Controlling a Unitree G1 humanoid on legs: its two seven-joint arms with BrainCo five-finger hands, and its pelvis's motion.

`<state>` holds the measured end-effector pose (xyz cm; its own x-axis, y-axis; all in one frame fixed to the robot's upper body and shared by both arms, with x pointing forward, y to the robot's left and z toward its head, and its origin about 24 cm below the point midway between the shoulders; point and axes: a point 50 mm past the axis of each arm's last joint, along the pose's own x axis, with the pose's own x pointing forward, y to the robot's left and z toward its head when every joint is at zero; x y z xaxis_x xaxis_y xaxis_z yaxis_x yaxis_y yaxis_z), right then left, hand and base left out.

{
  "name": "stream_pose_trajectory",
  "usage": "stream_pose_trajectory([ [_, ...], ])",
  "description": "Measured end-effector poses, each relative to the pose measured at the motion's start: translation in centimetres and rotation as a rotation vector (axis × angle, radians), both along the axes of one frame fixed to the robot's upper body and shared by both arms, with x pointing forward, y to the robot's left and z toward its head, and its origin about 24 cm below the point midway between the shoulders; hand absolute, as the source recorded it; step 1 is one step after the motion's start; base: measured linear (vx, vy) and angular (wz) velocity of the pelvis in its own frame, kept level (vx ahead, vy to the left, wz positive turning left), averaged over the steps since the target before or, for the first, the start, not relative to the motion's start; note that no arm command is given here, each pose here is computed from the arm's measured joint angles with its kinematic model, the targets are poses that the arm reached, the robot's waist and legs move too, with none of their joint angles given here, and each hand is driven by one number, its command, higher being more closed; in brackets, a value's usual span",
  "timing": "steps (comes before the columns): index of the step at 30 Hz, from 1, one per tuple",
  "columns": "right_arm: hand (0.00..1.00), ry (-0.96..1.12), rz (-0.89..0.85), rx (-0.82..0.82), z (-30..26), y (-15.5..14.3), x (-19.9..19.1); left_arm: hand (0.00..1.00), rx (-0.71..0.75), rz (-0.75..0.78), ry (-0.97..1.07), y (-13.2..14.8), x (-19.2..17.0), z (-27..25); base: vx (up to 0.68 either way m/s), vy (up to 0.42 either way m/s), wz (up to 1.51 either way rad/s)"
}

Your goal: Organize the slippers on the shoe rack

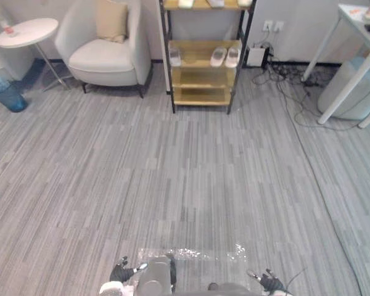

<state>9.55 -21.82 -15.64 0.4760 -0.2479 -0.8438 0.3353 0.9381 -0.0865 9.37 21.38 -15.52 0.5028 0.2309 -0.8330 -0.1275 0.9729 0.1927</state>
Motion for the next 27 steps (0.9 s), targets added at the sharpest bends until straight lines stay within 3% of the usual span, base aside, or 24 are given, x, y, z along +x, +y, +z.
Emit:
stream_pose_trajectory([
  [4,0.0,-0.04,0.045,0.062,0.0,2.8,0.8,0.0,0.025,0.021,0.024,1.1,-0.8,0.0,0.5,0.241,-0.5],
  [11,0.0,-0.1,0.075,0.037,0.7,2.3,2.3,0.0,-0.008,-0.023,-0.037,-0.5,2.3,0.4,0.43,0.056,0.03],
  [16,0.0,-0.105,0.085,0.04,0.7,2.5,3.3,0.0,-0.069,-0.083,-0.064,-3.3,3.6,0.4,0.46,-0.152,0.27],
  [20,0.0,-0.103,0.078,0.03,0.8,1.9,3.7,0.0,-0.119,-0.026,-0.057,-4.7,3.4,0.1,0.46,-0.268,0.13],
  [22,0.0,-0.102,0.082,0.017,0.9,1.5,3.7,0.0,-0.135,0.042,-0.089,-4.5,4.1,0.3,0.48,-0.275,0.12],
  [27,0.0,-0.092,0.078,0.038,0.6,2.4,3.3,0.0,-0.139,0.031,-0.168,-4.7,5.6,1.3,0.41,-0.167,-0.11],
])
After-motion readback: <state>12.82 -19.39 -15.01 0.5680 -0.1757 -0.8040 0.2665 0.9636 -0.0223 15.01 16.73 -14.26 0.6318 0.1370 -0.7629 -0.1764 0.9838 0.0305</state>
